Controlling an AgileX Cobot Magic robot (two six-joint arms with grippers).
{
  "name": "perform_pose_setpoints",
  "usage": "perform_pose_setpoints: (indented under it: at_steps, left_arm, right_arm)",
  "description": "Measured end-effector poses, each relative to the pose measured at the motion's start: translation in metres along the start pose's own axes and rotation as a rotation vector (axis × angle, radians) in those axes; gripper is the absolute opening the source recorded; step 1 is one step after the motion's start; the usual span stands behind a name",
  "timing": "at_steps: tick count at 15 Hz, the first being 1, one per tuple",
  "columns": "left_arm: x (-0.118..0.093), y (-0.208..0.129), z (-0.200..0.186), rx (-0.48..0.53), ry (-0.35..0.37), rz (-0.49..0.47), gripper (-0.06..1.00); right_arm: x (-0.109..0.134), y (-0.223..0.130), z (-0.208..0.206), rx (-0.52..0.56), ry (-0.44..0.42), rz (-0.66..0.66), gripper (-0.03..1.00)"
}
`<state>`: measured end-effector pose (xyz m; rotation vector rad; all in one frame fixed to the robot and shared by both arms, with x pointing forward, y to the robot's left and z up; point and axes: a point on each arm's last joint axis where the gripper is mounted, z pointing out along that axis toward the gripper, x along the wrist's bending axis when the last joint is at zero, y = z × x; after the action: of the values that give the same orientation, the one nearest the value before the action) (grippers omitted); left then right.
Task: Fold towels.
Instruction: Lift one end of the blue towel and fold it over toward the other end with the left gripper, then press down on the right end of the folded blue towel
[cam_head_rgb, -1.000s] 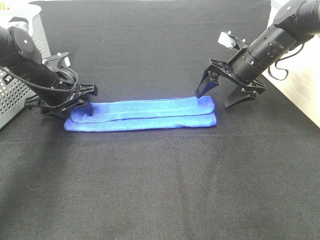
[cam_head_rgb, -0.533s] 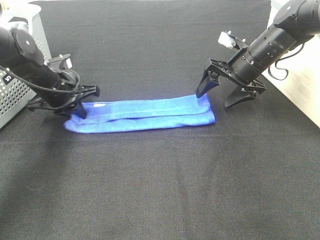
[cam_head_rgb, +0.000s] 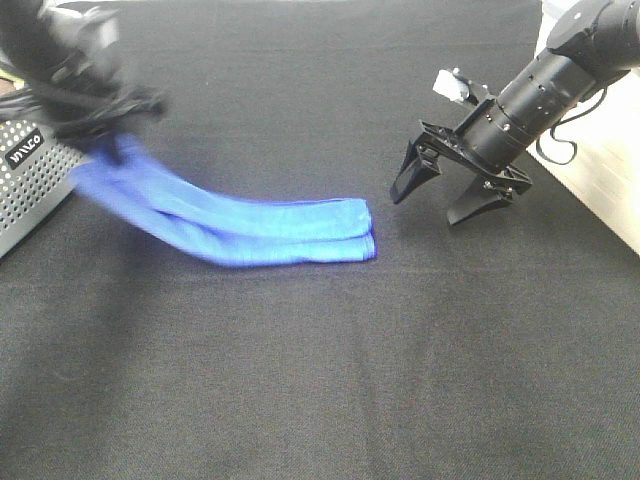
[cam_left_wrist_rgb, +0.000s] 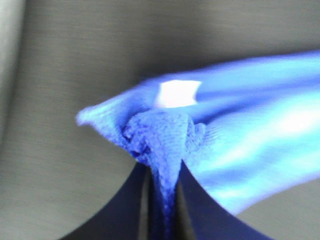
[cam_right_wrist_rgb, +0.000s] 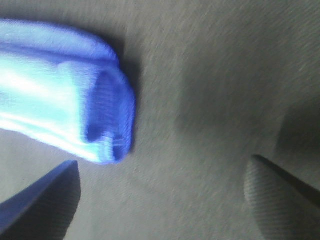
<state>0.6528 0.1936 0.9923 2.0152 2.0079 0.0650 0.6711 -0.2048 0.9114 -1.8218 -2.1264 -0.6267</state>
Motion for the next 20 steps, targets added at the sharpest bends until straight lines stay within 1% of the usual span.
perform_pose_setpoints:
  at_steps: [1,2,4,6,8,9,10,11,12,13,14,16,18,19,20]
  left_arm:
    - [-0.018,-0.003,-0.002,0.015,-0.047,0.008,0.08]
    - [-0.04,-0.008,-0.002,0.027,-0.102,0.023,0.08]
    - [-0.082,-0.015,0.0,0.026,-0.178,0.058,0.08]
    - [-0.115,-0.019,0.011,0.018,-0.209,0.069,0.08]
    - [-0.133,-0.016,0.032,0.019,-0.221,0.031,0.09]
    - [-0.137,-0.014,0.042,0.02,-0.223,-0.001,0.13]
    - [-0.139,-0.011,0.052,0.023,-0.224,-0.04,0.24]
    - [-0.139,-0.011,0.052,0.023,-0.224,-0.04,0.24]
    - [-0.141,-0.008,0.062,0.008,-0.24,-0.094,0.46]
    - [-0.143,-0.005,0.063,-0.016,-0.264,-0.114,0.58]
    - [-0.145,-0.002,0.062,-0.041,-0.289,-0.132,0.66]
    - [-0.148,0.002,0.058,-0.077,-0.324,-0.15,0.7]
    - [-0.143,0.007,0.043,-0.117,-0.316,-0.129,0.7]
    - [-0.125,0.019,0.021,-0.184,-0.284,-0.107,0.7]
    - [-0.109,0.027,0.006,-0.22,-0.252,-0.104,0.7]
  right_arm:
    - [0.001,-0.001,0.0,0.011,0.006,0.014,0.84]
    - [0.001,-0.002,0.0,0.019,0.01,0.026,0.84]
    - [0.002,-0.005,0.0,0.05,0.023,0.037,0.84]
    - [0.003,-0.007,0.0,0.083,0.035,0.054,0.84]
    - [0.004,-0.009,-0.001,0.102,0.04,0.079,0.84]
    - [0.004,-0.009,-0.001,0.105,0.04,0.093,0.84]
    - [0.006,-0.009,-0.003,0.1,0.04,0.097,0.84]
    - [0.006,-0.009,-0.003,0.1,0.04,0.097,0.84]
    - [0.011,-0.008,-0.013,0.077,0.041,0.085,0.84]
    - [0.016,-0.007,-0.023,0.054,0.04,0.072,0.84]
    - [0.022,-0.007,-0.033,0.029,0.04,0.058,0.84]
    - [0.03,-0.004,-0.049,-0.025,0.036,0.037,0.84]
    - [0.036,-0.003,-0.058,-0.056,0.053,0.035,0.84]
    - [0.043,-0.002,-0.061,-0.08,0.117,0.052,0.84]
    - [0.048,0.0,-0.061,-0.098,0.172,0.054,0.83]
